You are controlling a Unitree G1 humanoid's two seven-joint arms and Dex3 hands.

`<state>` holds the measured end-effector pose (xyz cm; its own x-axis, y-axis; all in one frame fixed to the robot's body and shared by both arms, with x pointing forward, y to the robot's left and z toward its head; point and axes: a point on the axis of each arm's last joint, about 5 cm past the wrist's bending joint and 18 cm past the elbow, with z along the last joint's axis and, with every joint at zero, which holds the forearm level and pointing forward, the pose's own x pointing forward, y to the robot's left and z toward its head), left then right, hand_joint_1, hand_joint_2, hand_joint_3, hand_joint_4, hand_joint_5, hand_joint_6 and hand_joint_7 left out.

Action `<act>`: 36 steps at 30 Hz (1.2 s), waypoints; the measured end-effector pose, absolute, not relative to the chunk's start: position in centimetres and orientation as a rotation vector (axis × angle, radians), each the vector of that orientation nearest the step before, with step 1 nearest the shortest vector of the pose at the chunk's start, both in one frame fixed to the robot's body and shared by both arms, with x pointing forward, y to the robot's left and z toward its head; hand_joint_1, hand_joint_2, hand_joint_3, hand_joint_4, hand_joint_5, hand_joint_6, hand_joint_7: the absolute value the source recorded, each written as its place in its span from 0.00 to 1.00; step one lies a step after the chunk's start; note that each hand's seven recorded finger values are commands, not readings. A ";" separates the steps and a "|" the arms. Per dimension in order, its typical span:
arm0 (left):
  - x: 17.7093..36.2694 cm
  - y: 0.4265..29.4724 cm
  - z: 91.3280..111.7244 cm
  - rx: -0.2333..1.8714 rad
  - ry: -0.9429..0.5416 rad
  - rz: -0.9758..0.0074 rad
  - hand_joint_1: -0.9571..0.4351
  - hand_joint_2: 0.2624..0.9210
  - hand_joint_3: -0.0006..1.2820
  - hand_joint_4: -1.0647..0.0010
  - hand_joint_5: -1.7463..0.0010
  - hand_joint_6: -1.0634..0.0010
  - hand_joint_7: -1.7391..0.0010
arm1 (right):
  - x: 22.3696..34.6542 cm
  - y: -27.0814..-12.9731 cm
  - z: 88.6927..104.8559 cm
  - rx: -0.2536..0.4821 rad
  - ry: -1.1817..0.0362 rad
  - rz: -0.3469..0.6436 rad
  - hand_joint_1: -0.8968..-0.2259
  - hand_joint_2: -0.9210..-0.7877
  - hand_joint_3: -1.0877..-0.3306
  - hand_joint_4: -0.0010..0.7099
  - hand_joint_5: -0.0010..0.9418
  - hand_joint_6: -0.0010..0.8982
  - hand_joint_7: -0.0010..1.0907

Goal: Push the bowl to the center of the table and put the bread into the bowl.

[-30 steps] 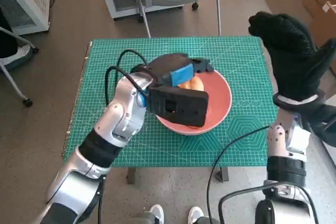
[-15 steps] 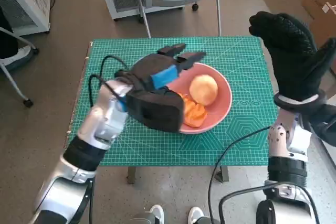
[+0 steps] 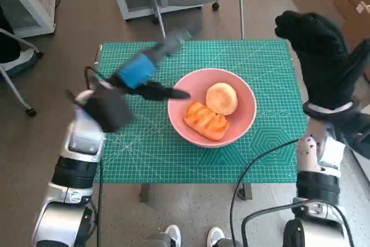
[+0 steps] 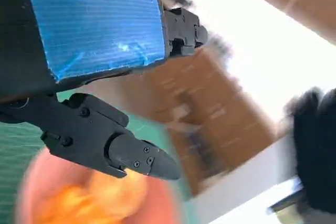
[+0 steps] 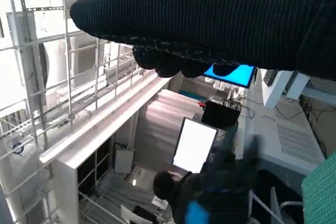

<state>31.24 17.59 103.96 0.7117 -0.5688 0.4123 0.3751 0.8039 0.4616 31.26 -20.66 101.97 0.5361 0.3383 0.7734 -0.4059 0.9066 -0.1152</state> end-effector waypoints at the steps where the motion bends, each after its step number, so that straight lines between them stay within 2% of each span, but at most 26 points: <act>1: 31.2 17.8 103.9 0.293 -0.586 -0.528 0.29 1.00 0.10 1.00 1.00 0.94 0.97 | 31.3 -20.7 102.1 0.080 -0.905 0.443 0.36 0.00 0.47 0.49 0.00 0.53 0.00; 7: 30.7 18.0 102.9 0.001 -0.633 -0.465 0.30 1.00 0.14 1.00 1.00 0.94 0.96 | 31.6 -20.7 102.8 0.071 -0.915 0.429 0.35 0.00 0.48 0.48 0.00 0.53 0.00; 11: 30.2 17.7 102.4 -0.076 -0.641 -0.431 0.30 1.00 0.14 1.00 1.00 0.95 0.94 | 31.8 -20.7 103.2 0.052 -0.914 0.418 0.34 0.00 0.49 0.47 0.00 0.52 0.00; 13: 30.0 17.6 102.3 -0.086 -0.645 -0.423 0.30 1.00 0.14 1.00 1.00 0.98 0.89 | 31.9 -20.7 103.3 0.042 -0.911 0.409 0.35 0.00 0.50 0.46 0.00 0.52 0.00; 16: 29.7 17.6 102.4 -0.086 -0.644 -0.427 0.30 1.00 0.14 1.00 1.00 0.99 0.87 | 32.0 -20.6 103.3 0.031 -0.904 0.396 0.35 0.00 0.50 0.46 0.00 0.51 0.00; 25: 29.0 17.0 103.2 -0.045 -0.663 -0.436 0.31 1.00 0.14 1.00 1.00 1.00 0.85 | 32.1 -20.4 103.5 0.009 -0.895 0.379 0.36 0.00 0.50 0.48 0.01 0.51 0.00; 36: 28.8 16.3 102.8 -0.079 -0.703 -0.390 0.32 1.00 0.14 1.00 1.00 1.00 0.84 | 32.1 -20.1 103.7 -0.001 -0.899 0.390 0.36 0.00 0.50 0.46 0.00 0.51 0.00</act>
